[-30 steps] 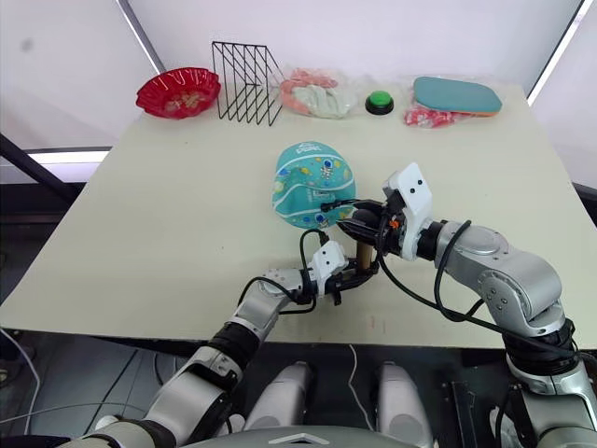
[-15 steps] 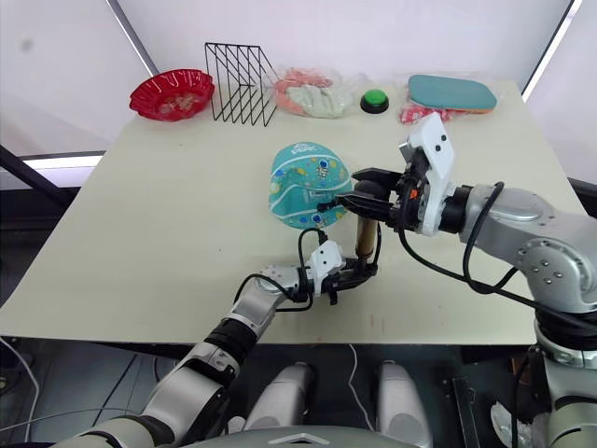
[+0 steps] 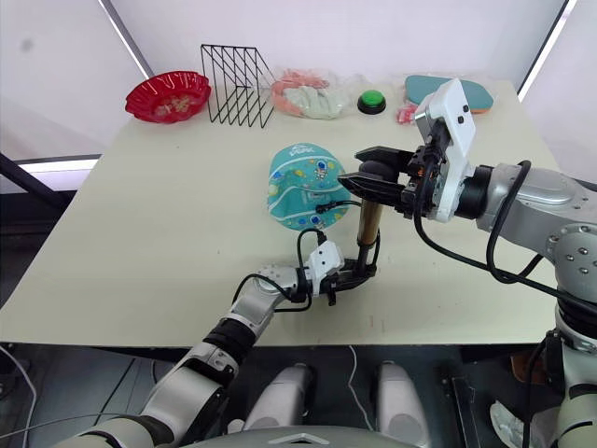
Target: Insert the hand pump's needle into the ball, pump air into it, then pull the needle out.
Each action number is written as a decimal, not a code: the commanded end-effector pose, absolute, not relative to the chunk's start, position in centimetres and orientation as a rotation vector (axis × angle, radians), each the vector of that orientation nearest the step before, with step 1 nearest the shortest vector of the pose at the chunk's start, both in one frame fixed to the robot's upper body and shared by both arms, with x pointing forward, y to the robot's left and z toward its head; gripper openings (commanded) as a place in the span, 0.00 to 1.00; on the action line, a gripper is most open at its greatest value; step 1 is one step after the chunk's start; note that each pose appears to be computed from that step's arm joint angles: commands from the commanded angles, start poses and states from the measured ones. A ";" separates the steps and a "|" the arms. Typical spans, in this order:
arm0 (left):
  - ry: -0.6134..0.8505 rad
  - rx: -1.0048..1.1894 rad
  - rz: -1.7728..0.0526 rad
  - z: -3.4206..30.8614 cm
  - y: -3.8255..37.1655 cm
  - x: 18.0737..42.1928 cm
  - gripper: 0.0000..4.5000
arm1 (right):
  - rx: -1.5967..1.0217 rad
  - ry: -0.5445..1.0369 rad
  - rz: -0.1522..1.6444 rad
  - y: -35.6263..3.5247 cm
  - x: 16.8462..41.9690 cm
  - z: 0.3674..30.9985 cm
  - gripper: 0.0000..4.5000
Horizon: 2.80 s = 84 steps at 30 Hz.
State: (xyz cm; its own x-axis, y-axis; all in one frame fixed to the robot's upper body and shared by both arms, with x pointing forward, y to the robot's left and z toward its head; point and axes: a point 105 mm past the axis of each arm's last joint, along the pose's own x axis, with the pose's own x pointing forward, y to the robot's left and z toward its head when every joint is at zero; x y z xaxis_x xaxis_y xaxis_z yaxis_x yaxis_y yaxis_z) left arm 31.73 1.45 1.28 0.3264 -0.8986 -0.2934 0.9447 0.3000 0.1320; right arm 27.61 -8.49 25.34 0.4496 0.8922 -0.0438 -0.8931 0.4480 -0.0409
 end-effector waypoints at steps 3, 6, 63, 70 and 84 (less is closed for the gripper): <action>0.298 0.273 -1.217 -1.5 2.7 30.4 0.25 | -0.106 0.178 1.011 -9.1 29.6 18.6 0.44; 0.294 0.269 -1.209 -1.4 2.8 30.4 0.25 | -0.095 0.219 1.022 -8.7 29.7 16.2 0.44; 0.304 0.219 -1.167 -1.5 3.0 29.2 0.25 | -0.078 0.368 1.035 -8.4 31.3 8.6 0.44; 0.332 0.219 -1.166 -2.4 2.9 29.1 0.25 | -0.078 0.119 1.039 -8.9 32.0 18.3 0.44; 0.345 0.211 -1.183 -3.0 2.0 29.2 0.24 | -0.099 -0.071 1.058 -12.7 28.7 31.5 0.44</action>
